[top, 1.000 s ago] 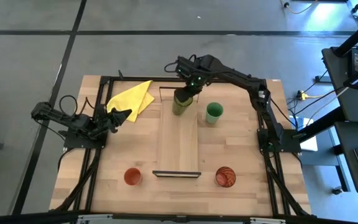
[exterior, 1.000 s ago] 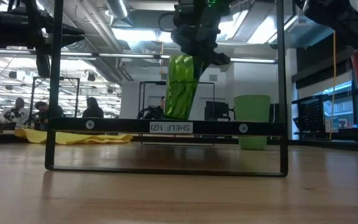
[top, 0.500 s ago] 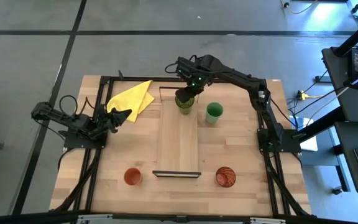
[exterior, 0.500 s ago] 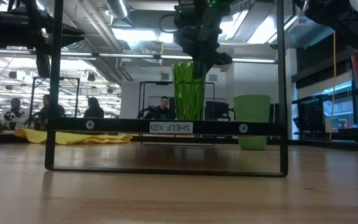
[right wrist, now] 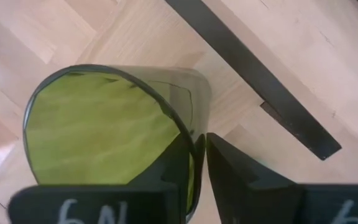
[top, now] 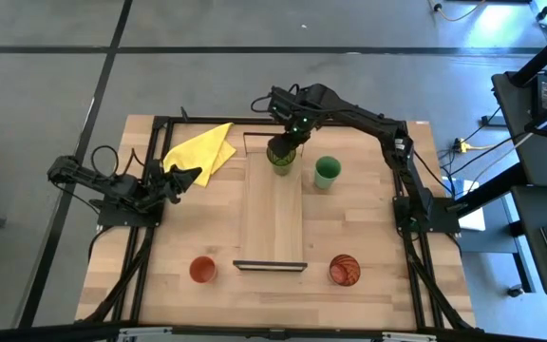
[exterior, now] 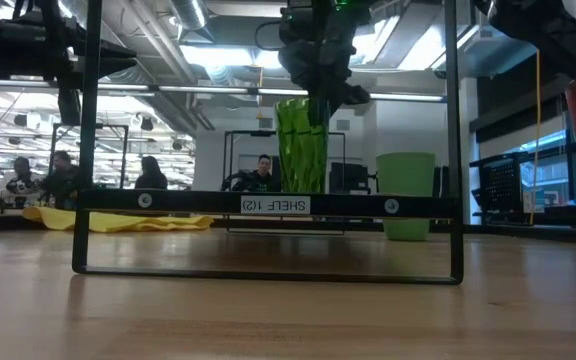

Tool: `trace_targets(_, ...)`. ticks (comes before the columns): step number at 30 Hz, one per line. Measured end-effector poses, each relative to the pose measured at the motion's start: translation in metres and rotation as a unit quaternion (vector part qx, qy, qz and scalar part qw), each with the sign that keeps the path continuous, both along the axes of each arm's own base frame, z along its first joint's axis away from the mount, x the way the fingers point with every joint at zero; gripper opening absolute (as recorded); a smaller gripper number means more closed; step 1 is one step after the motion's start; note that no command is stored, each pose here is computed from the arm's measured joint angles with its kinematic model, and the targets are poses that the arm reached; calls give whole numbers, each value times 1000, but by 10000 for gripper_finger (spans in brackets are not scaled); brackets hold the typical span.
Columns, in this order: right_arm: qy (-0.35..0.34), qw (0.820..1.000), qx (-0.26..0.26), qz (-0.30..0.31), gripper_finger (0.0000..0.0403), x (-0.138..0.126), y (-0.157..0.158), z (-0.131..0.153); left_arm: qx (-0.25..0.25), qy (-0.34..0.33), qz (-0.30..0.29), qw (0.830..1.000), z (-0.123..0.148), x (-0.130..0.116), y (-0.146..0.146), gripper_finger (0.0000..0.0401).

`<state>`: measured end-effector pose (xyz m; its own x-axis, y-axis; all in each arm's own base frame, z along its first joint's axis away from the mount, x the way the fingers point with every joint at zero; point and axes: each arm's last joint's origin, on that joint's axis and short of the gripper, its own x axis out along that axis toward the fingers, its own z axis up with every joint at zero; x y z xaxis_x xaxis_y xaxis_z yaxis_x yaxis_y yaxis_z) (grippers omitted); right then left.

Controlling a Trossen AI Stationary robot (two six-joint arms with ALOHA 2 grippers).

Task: Stack small to large cups/mugs on shelf
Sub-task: Put the green cup on the shelf, then put the light green cup on the shelf

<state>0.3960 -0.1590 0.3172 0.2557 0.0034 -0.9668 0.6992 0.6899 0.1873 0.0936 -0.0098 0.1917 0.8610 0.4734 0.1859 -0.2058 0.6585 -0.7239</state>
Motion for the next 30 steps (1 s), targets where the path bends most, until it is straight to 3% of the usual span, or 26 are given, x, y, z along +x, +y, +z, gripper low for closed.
trace_targets(9, 9, 999, -5, 36, 58, -1, 2, 0, 0, 0, 0, 1000, 0, 0, 0, 35)
trace_targets(13, -10, 999, -11, 39, 60, -2, 5, 14, 3, 2, 3, 1000, 0, 0, 0, 35)
trace_targets(19, -48, 998, -30, 41, 85, -4, 9, 30, 1, 3, 11, 1000, 0, 0, 1, 35)
trace_targets(25, -4, 999, -39, 34, 110, -12, 9, 28, 8, 8, 18, 1000, 0, 0, 1, 35)
trace_targets(30, -10, 998, -45, 41, 121, -12, 8, 29, 8, 9, 20, 1000, 0, 0, 1, 35)
